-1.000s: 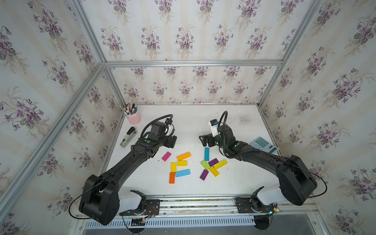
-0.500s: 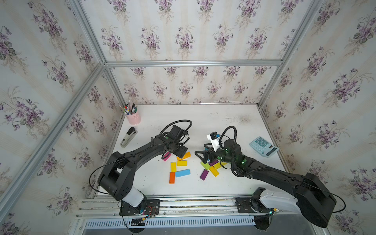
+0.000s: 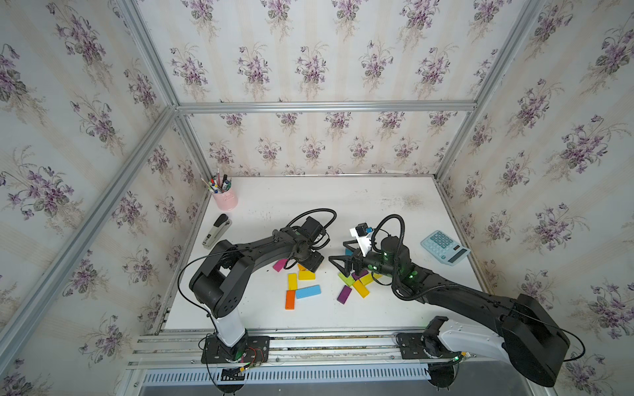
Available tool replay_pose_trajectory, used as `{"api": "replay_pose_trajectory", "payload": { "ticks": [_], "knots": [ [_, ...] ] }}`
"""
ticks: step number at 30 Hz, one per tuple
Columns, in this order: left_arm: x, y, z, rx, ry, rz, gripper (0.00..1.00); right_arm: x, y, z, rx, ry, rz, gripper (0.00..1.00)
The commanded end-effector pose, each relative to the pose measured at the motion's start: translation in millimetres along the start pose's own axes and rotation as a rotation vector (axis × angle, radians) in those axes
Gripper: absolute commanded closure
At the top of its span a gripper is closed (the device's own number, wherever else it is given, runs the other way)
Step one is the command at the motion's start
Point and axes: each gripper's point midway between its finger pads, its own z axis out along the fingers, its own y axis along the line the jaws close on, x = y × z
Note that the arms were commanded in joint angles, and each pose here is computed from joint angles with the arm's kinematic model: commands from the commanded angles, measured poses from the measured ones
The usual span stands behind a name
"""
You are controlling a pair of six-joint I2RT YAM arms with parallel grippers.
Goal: Assemble the letter t with building blocks
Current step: Pick up the building block from the center of the board.
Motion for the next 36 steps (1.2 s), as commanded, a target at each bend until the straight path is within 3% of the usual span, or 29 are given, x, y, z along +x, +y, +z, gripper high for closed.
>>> {"api": "replay_pose_trajectory", "payload": {
  "ticks": [1, 11, 24, 36],
  "knots": [
    [-5.2, 3.1, 2.8, -0.017, 0.002, -0.015, 0.24, -7.7, 3.3, -0.2, -0.011, -0.022, -0.019, 0.00],
    [1.0, 9.5, 8.0, -0.059, 0.049, -0.030, 0.26, -6.8, -0.8, 1.5, 0.014, -0.002, -0.016, 0.00],
    [10.1, 9.0, 19.5, -0.055, 0.130, -0.045, 0.40, -2.2, -6.4, 5.5, 0.037, 0.024, -0.010, 0.00],
    [3.7, 28.9, 15.2, -0.085, 0.133, -0.102, 0.61, -0.1, -12.2, 6.6, 0.067, 0.038, -0.020, 0.00]
  ]
}}
